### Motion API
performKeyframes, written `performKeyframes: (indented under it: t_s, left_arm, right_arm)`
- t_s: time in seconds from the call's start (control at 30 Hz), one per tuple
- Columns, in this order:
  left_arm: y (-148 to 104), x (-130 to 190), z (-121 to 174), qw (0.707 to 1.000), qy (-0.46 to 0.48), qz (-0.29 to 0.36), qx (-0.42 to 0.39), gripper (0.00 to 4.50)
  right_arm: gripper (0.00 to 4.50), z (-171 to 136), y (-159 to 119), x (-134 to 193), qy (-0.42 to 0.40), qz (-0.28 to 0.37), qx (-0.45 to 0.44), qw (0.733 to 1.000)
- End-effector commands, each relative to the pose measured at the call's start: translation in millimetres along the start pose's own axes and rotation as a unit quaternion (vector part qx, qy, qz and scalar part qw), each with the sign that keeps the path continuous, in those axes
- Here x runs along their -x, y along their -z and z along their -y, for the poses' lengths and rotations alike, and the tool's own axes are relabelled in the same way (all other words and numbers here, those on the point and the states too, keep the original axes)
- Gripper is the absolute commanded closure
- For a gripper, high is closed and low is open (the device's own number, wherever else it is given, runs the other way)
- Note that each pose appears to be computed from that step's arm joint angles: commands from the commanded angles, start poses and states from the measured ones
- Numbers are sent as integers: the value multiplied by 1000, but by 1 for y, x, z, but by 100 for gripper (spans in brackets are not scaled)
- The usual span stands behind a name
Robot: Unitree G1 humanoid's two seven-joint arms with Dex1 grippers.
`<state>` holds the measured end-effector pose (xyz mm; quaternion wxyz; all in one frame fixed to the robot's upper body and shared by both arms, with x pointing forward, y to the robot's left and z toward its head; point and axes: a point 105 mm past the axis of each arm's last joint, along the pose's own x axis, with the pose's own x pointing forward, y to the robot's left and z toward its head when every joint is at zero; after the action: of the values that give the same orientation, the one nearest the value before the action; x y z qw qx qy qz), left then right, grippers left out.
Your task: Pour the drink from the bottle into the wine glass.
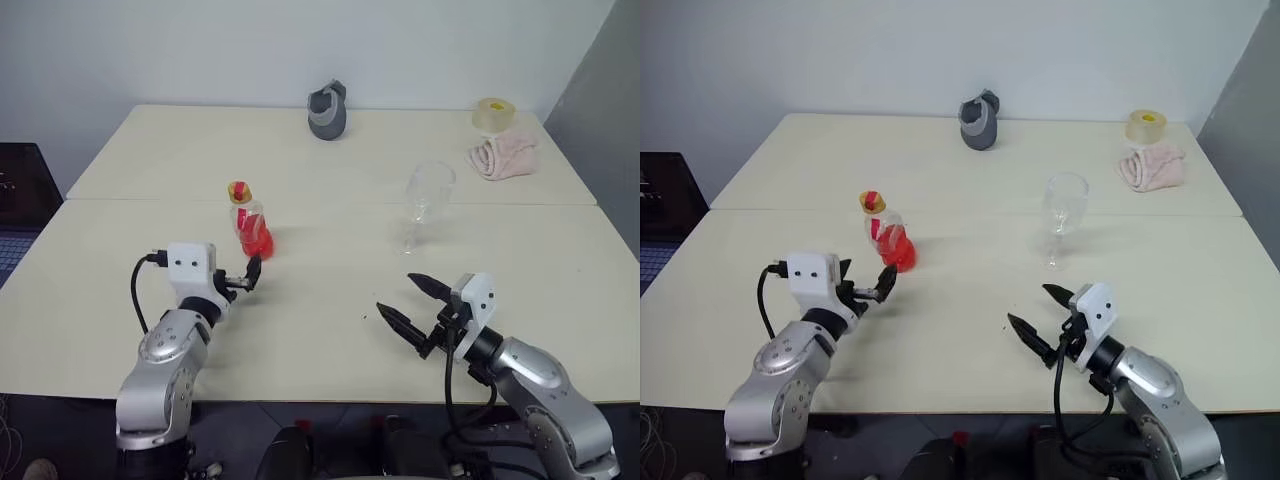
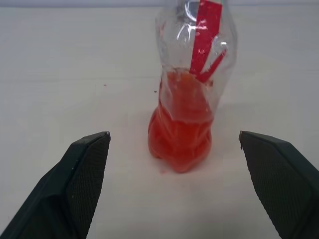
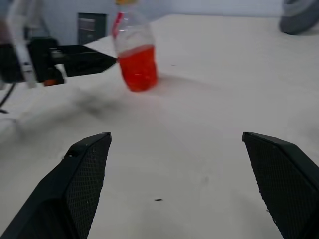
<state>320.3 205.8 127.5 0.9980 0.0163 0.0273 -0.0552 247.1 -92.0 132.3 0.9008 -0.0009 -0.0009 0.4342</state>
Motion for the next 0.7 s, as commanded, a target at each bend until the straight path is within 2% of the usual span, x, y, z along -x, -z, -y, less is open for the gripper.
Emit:
performKeyframes:
  t_s: [0.03,0.7]
  left_arm:
    - [-12,-9,0,999,7,30,-14,3]
    - [-21,-65,11,995,60,80,-21,3]
  right_arm:
    - [0,1,-10,-5,-25,16,9,1000]
    - [0,4,-20,-13,-1,36,7,999]
